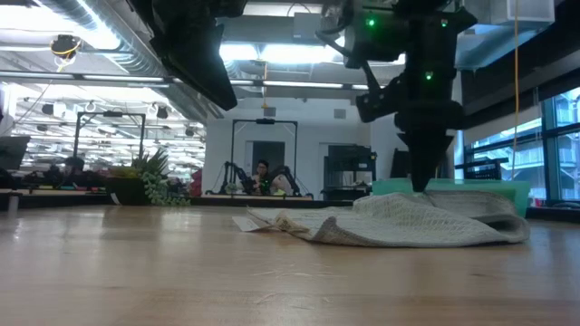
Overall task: Roll microfiber towels into tight, uniform cylinder then place into a basket
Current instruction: Fold the gray microfiber cloth
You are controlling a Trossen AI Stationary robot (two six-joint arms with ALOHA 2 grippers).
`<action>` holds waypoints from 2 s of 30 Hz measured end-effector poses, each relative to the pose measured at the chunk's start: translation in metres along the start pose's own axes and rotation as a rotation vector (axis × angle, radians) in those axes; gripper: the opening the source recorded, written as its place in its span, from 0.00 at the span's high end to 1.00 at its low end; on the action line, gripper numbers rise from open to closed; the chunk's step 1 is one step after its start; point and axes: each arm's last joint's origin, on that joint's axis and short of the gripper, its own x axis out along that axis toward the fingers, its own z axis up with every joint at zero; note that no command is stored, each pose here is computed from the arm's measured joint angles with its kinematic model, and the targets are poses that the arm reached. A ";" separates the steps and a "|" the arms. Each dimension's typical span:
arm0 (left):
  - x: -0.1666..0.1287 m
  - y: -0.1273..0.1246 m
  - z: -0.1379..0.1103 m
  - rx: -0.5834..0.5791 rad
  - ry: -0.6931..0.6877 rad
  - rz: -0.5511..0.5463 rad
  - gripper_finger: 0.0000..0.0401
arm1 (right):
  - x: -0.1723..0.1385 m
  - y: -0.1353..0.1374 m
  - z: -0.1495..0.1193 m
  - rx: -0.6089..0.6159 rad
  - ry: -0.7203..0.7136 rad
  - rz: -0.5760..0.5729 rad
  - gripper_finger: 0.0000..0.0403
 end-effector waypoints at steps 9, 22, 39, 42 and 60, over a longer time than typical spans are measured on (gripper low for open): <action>0.000 0.000 0.000 0.000 0.000 0.000 0.81 | 0.000 0.000 0.001 -0.099 -0.019 -0.020 0.97; 0.023 -0.013 -0.002 0.094 -0.006 -0.014 0.81 | -0.006 0.002 -0.005 -0.124 -0.030 -0.129 0.99; 0.066 -0.052 -0.002 0.478 -0.101 -0.337 0.81 | -0.026 0.011 -0.014 -0.138 0.012 -0.222 1.00; 0.077 -0.057 -0.008 0.487 -0.085 -0.371 0.81 | -0.027 0.012 -0.016 -0.140 0.012 -0.243 1.00; 0.081 -0.071 -0.017 0.481 -0.087 -0.421 0.77 | -0.028 0.012 -0.020 -0.096 0.038 -0.267 1.00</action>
